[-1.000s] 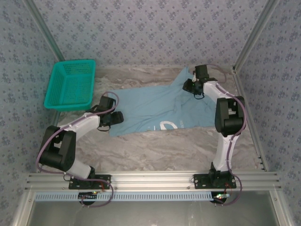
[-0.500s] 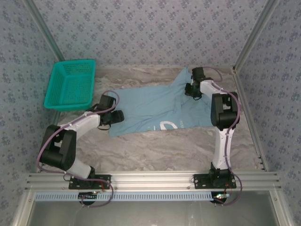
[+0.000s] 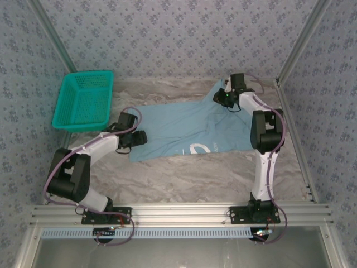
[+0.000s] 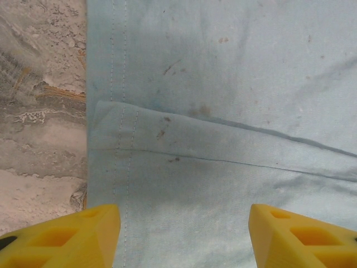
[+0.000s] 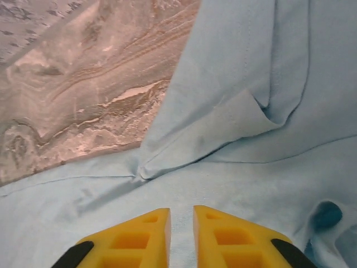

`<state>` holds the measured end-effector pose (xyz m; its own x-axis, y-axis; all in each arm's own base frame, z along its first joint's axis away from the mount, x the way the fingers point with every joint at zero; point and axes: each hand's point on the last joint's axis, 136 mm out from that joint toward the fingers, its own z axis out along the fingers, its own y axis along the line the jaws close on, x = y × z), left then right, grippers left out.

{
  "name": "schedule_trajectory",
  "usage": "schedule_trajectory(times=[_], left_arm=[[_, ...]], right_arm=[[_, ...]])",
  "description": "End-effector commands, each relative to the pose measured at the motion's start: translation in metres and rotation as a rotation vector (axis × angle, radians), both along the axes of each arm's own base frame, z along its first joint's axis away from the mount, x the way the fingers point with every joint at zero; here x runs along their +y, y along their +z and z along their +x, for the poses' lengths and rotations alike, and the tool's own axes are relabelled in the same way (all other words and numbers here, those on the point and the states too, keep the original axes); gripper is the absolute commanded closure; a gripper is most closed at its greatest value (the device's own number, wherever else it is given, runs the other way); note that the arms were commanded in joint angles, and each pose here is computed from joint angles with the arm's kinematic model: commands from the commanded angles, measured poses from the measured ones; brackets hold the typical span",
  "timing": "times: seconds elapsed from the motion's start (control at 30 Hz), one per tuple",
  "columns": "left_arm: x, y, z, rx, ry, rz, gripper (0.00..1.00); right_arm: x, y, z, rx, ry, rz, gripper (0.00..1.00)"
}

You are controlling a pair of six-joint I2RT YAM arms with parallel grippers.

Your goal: Fold the inside-out t-shirt

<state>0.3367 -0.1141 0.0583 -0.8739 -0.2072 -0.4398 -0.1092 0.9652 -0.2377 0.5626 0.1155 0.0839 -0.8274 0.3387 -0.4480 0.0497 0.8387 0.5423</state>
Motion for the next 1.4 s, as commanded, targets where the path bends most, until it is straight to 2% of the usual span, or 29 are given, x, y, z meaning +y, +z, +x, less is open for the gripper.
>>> schedule_trajectory(times=[0.0, 0.1, 0.2, 0.33, 0.53, 0.87, 0.97, 1.1, 1.17, 1.23, 1.37], left_arm=[[-0.002, 0.007, 0.007, -0.013, -0.014, -0.003, 0.38], [-0.009, 0.005, 0.011, -0.009, -0.025, -0.031, 0.38], [-0.016, 0.001, 0.016, 0.004, -0.031, -0.06, 0.38], [-0.021, 0.0, 0.021, 0.009, -0.038, -0.079, 0.38], [-0.018, 0.004, 0.021, 0.001, -0.034, -0.068, 0.38], [-0.014, 0.0, 0.017, 0.011, -0.032, -0.052, 0.38], [-0.01, -0.001, 0.015, 0.015, -0.027, -0.047, 0.38], [-0.006, -0.002, 0.013, 0.016, -0.018, -0.045, 0.38], [-0.005, -0.002, 0.013, 0.017, -0.014, -0.046, 0.38], [-0.004, -0.002, 0.012, 0.016, -0.016, -0.047, 0.38], [-0.007, 0.004, 0.013, -0.004, -0.016, -0.077, 0.38]], right_arm=[[-0.01, 0.016, -0.024, 0.017, 0.004, 0.001, 0.77], [-0.04, -0.005, -0.061, 0.127, -0.043, -0.162, 0.72], [-0.044, -0.021, -0.082, 0.182, -0.039, -0.166, 0.66], [-0.042, -0.035, -0.082, 0.214, -0.037, -0.148, 0.6], [-0.034, -0.045, -0.07, 0.223, -0.028, -0.121, 0.57], [-0.007, -0.026, -0.036, 0.12, 0.008, -0.053, 0.64], [0.007, -0.017, -0.023, 0.08, 0.017, 0.008, 0.67], [0.041, 0.013, -0.005, -0.023, 0.098, 0.216, 0.69], [0.05, 0.028, -0.001, -0.062, 0.143, 0.275, 0.68], [0.041, 0.029, -0.011, -0.055, 0.15, 0.216, 0.66], [-0.015, 0.006, -0.052, 0.053, 0.059, -0.058, 0.61]])
